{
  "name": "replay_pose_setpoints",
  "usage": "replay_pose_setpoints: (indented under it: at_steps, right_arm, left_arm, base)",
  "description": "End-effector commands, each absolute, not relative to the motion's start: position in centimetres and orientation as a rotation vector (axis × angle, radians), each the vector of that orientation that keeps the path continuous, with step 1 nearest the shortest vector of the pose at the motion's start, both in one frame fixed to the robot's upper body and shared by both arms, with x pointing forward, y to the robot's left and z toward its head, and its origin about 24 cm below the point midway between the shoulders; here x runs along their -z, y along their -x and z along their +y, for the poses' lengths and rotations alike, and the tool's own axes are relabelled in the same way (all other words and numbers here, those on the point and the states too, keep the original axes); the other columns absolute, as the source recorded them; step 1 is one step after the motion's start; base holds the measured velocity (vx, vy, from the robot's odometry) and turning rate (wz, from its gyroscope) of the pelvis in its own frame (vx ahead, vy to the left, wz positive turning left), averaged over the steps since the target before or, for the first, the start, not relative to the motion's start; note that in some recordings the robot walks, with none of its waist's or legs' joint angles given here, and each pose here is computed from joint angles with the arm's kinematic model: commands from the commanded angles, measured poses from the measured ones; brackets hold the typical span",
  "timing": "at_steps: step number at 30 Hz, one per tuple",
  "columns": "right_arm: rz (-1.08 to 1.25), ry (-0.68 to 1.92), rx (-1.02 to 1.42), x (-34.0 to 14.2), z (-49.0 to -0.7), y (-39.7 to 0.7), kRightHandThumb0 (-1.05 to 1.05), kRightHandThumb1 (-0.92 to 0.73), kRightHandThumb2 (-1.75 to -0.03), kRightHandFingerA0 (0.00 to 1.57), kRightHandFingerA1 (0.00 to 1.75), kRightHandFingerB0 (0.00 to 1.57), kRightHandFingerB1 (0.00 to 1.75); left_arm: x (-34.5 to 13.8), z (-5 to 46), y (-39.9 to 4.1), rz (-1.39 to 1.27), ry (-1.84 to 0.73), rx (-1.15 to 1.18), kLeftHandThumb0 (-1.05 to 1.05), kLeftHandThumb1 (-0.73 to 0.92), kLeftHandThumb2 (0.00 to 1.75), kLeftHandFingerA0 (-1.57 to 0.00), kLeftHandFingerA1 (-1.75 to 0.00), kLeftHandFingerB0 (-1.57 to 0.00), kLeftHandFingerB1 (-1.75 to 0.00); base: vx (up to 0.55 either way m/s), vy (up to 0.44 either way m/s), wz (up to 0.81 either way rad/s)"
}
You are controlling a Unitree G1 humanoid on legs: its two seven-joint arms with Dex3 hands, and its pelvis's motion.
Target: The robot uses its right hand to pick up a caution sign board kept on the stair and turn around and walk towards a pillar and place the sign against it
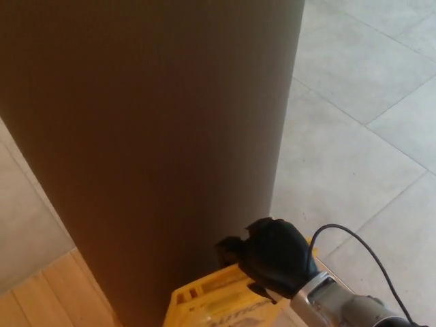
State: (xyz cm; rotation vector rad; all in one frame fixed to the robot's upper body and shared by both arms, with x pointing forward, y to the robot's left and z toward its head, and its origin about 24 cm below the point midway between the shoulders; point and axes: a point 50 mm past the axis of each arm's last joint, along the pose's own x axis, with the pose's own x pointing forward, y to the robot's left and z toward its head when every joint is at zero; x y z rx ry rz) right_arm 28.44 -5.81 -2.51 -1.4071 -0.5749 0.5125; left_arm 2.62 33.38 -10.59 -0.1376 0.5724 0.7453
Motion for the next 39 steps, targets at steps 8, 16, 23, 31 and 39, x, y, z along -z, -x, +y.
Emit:
replay_pose_setpoints:
  at_steps: [8, 16, 23, 31, 39]
  right_arm:
    - [-0.600, 1.455, -0.528, 3.3, -5.4, -27.6, -0.25, -0.56, -0.72, 0.91, 1.75, 0.73, 1.23]
    - [-0.595, 1.382, -0.598, 2.9, -2.4, -27.1, -0.25, -0.61, -0.74, 0.84, 1.75, 0.71, 1.17]
    - [-0.511, 1.422, -0.555, 4.8, -4.8, -26.3, -0.26, -0.56, -0.73, 0.91, 1.75, 0.74, 1.18]
    - [-0.363, 1.660, -0.535, 5.5, -9.1, -27.8, -0.23, -0.51, -0.76, 0.95, 1.75, 0.74, 0.99]
    - [-0.259, 1.812, -0.596, 4.6, -7.7, -29.6, -0.21, -0.47, -0.69, 0.92, 1.75, 0.70, 0.79]
  left_arm:
    - [9.6, 34.0, -3.8, 0.490, 0.111, -0.735, -0.45, 0.39, 0.68, -1.19, -0.83, -0.99, -0.75]
    - [9.5, 34.3, -4.2, 0.492, 0.085, -0.726, -0.42, 0.42, 0.70, -1.14, -0.81, -0.95, -0.73]
    - [9.3, 34.5, -4.5, 0.479, 0.092, -0.733, -0.50, 0.41, 0.68, -1.22, -0.81, -1.01, -0.72]
    - [8.9, 34.5, -4.7, 0.433, 0.088, -0.734, -0.45, 0.34, 0.76, -1.22, -0.86, -0.99, -0.77]
    - [8.4, 34.1, -6.3, 0.367, 0.100, -0.709, -0.42, 0.34, 0.76, -1.23, -0.84, -0.97, -0.74]
  base:
    - [0.00, 0.000, 0.00]
    - [0.00, 0.000, 0.00]
    - [0.00, 0.000, 0.00]
    - [0.00, 0.000, 0.00]
    - [0.00, 0.000, 0.00]
